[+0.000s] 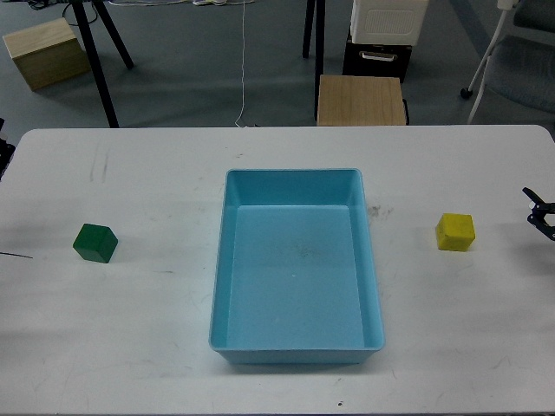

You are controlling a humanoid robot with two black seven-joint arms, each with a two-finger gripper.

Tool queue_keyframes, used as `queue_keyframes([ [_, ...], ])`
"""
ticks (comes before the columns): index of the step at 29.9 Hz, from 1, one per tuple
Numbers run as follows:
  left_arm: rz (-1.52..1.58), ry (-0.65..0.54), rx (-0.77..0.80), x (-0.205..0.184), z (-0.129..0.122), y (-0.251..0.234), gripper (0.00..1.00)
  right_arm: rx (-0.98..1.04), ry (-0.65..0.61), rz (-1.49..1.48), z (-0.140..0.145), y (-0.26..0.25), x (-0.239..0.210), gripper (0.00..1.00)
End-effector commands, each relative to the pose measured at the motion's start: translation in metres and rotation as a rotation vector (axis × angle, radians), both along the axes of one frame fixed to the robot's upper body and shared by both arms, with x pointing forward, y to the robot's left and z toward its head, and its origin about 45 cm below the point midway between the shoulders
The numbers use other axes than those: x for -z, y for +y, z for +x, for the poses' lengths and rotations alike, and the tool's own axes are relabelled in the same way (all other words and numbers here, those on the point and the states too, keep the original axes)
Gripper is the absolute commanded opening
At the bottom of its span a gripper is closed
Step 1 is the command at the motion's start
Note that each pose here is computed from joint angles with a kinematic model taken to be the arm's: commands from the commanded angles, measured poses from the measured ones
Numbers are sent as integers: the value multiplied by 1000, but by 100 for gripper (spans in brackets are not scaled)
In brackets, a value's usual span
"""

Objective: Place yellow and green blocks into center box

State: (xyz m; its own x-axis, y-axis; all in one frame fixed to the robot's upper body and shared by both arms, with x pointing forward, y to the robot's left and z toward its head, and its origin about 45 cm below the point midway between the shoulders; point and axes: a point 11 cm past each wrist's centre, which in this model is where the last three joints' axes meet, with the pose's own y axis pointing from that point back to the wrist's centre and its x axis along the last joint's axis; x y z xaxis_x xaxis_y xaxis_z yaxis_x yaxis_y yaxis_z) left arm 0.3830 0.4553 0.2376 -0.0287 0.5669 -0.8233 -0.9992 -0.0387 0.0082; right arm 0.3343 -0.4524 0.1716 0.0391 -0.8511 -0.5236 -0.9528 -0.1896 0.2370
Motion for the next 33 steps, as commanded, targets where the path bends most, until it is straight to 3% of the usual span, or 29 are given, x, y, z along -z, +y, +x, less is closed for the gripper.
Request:
queue_keyframes([
  [1,0,0,0,0,0,0,100,-18,10,-59,3,2,-1,99],
  [5,-3,-5,-3,-1,0,0,100,-78,-10,-199,13,11,-18,99],
  [14,0,-1,1,0,2,-2,100,-327,-191,-769,27,-1,-133,99],
  [22,1,4,1,2,1,-2,100,-644,-143,-1547,7,-23,-140,99],
  [33,8,14,-1,4,-1,-1,100,-789,-252,-1756,0,9,-134,99],
])
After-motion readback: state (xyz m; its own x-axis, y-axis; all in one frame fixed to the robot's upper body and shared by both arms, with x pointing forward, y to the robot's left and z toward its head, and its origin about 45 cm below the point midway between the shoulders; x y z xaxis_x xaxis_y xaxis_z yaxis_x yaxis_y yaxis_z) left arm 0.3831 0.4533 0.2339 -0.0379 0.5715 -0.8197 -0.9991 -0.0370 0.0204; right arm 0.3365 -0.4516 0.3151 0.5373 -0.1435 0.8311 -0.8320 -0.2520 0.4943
